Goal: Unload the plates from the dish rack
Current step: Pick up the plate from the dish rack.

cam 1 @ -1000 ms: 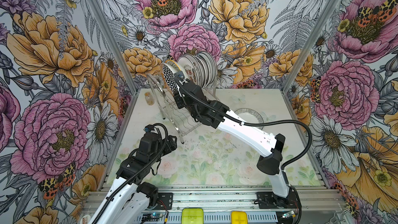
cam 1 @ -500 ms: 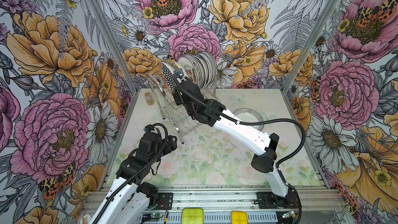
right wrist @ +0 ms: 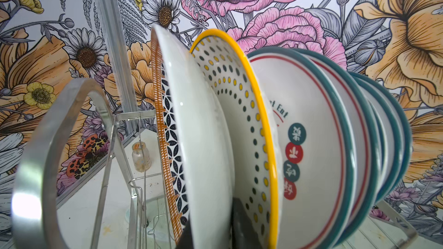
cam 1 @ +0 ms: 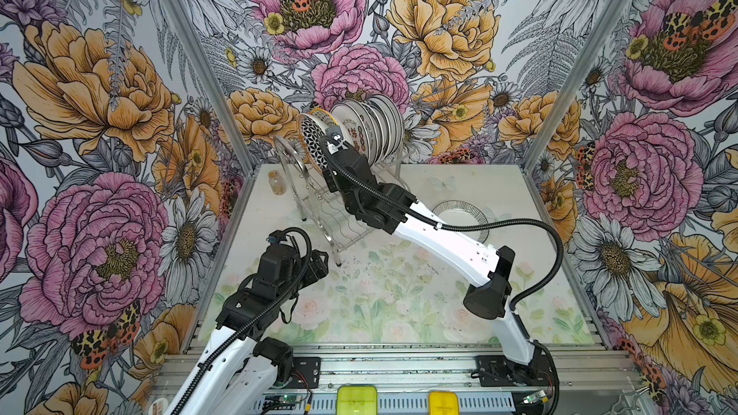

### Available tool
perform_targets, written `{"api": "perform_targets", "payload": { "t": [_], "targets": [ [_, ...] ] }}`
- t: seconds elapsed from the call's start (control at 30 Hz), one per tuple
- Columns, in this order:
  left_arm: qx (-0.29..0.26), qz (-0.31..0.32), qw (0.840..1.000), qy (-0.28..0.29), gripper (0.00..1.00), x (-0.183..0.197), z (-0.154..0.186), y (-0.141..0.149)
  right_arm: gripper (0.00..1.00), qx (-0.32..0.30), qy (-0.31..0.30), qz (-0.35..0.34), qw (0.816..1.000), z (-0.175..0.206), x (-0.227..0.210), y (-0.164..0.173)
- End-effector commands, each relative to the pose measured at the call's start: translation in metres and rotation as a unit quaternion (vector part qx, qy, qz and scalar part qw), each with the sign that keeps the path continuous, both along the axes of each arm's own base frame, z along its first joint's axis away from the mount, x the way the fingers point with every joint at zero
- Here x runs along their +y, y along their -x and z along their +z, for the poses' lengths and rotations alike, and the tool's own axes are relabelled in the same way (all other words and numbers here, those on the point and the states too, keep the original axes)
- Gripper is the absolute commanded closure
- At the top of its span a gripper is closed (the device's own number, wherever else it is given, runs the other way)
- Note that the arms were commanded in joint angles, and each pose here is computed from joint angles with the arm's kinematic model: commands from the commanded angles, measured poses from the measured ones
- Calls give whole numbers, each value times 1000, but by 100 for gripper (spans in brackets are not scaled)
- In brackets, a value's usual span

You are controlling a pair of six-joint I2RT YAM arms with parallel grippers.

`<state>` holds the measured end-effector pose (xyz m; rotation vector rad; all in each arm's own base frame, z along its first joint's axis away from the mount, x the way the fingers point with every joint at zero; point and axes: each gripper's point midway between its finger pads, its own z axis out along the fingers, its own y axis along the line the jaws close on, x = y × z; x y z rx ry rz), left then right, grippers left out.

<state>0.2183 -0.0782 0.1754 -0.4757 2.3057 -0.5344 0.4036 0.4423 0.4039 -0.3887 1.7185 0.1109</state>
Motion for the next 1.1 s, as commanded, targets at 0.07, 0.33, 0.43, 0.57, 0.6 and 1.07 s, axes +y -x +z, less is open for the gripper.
{"api": "perform_targets", "payload": {
  "t": [0.07,0.33,0.43,0.57,0.6,1.07],
  "targets": [
    [-9,-4,1000,0,13,0,10,-2,96,5,23,57,998,-17,29,5],
    [-9,-3,1000,2,13,0,10,-2,100,-7,26,85,996,-8,37,12],
    [-8,-2,1000,1,13,0,9,-2,100,-20,28,81,996,-4,38,11],
    [-8,-1,1000,0,13,0,10,-3,100,-45,26,72,996,9,38,13],
    [-8,-1,1000,0,13,0,10,-3,100,-50,27,72,996,11,39,13],
    [-5,7,1000,-2,13,3,8,-4,100,-132,26,21,991,56,29,19]
  ]
}}
